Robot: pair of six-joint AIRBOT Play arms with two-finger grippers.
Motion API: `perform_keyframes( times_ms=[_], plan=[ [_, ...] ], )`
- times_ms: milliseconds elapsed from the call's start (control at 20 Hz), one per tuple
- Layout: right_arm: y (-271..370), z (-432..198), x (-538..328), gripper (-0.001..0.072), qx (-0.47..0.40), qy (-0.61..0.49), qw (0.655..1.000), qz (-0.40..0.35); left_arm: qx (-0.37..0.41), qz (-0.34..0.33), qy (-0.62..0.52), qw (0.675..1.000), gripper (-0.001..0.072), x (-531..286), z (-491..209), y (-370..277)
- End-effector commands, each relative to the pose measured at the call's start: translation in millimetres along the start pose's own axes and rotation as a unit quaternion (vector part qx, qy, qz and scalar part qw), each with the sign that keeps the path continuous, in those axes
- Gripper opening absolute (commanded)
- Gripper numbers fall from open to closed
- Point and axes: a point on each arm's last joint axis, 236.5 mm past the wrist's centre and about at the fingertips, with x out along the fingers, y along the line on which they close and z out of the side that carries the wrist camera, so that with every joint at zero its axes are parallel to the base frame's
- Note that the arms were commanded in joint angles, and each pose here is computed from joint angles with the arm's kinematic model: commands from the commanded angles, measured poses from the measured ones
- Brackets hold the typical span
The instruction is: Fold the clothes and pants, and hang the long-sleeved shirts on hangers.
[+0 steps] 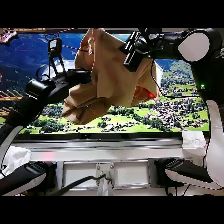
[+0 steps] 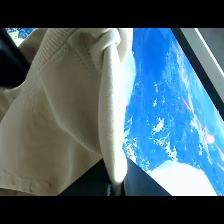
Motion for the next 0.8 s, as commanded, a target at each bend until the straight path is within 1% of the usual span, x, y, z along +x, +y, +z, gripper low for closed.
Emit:
perform_keyframes(
  times_ms=[0, 150, 250, 750],
  plan=[
    [2, 3, -1, 0.0027, 0.003, -0.006, 1.000, 0.004, -0.007, 0.019, 0.006, 1.000, 0.0013, 1, 1, 18],
    [2, 3, -1, 0.0027, 0.003, -0.005, 1.000, 0.004, -0.002, 0.043, 0.020, 0.999, 0.0012, -1, -2, 37],
    [5, 1, -1, 0.0027, 0.003, -0.001, 1.000, 0.009, -0.013, 0.057, 0.020, 0.998, 0.0011, -2, 1, 52],
    [30, -2, -13, 0.0026, 0.021, 0.011, 0.998, 0.058, -0.070, 0.137, -0.029, 0.988, 0.0010, -22, 39, 147]
  ],
)
